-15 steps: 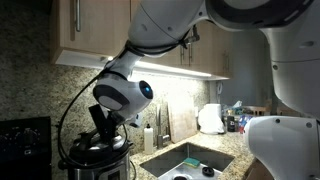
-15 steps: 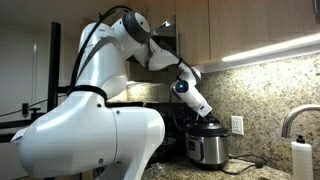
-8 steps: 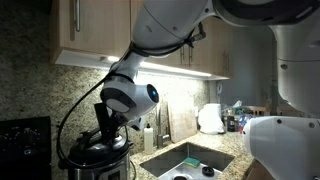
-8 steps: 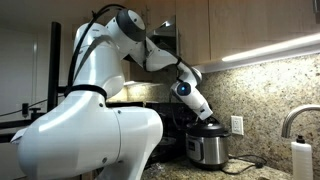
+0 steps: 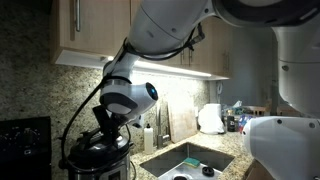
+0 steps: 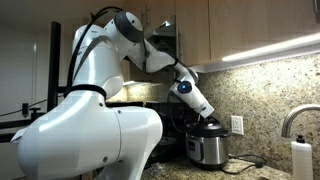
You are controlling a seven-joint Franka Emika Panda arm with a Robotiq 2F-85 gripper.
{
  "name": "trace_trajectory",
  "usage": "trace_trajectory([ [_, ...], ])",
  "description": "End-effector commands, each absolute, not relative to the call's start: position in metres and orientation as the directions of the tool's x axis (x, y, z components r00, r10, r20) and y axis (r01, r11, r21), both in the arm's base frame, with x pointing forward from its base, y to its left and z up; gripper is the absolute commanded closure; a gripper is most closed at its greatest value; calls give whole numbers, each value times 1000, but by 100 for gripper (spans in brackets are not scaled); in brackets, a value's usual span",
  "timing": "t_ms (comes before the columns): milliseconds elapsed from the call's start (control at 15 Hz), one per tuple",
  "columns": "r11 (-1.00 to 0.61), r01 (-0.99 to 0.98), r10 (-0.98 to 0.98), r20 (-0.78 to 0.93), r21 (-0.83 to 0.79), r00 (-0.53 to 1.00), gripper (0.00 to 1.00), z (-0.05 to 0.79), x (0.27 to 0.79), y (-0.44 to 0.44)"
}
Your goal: Pick up the lid from the stove and put it on the pressure cooker.
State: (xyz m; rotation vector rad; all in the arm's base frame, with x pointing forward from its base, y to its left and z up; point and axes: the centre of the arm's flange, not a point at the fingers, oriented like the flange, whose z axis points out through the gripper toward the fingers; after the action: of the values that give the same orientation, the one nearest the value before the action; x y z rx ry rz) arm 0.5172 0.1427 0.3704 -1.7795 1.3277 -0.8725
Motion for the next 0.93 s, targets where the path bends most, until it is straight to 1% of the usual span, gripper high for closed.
trace_trajectory([
  [0, -268, -459, -945, 139, -847, 296, 97, 358, 518, 140],
  [200, -265, -463, -944, 131, -846, 301, 97, 356, 520, 143],
  [333, -222, -478, -958, 97, -850, 272, 97, 354, 518, 147],
  [533, -154, -493, -979, 66, -856, 191, 97, 352, 515, 153],
  [867, -6, -538, -1000, 0, -843, 10, 97, 344, 508, 163],
])
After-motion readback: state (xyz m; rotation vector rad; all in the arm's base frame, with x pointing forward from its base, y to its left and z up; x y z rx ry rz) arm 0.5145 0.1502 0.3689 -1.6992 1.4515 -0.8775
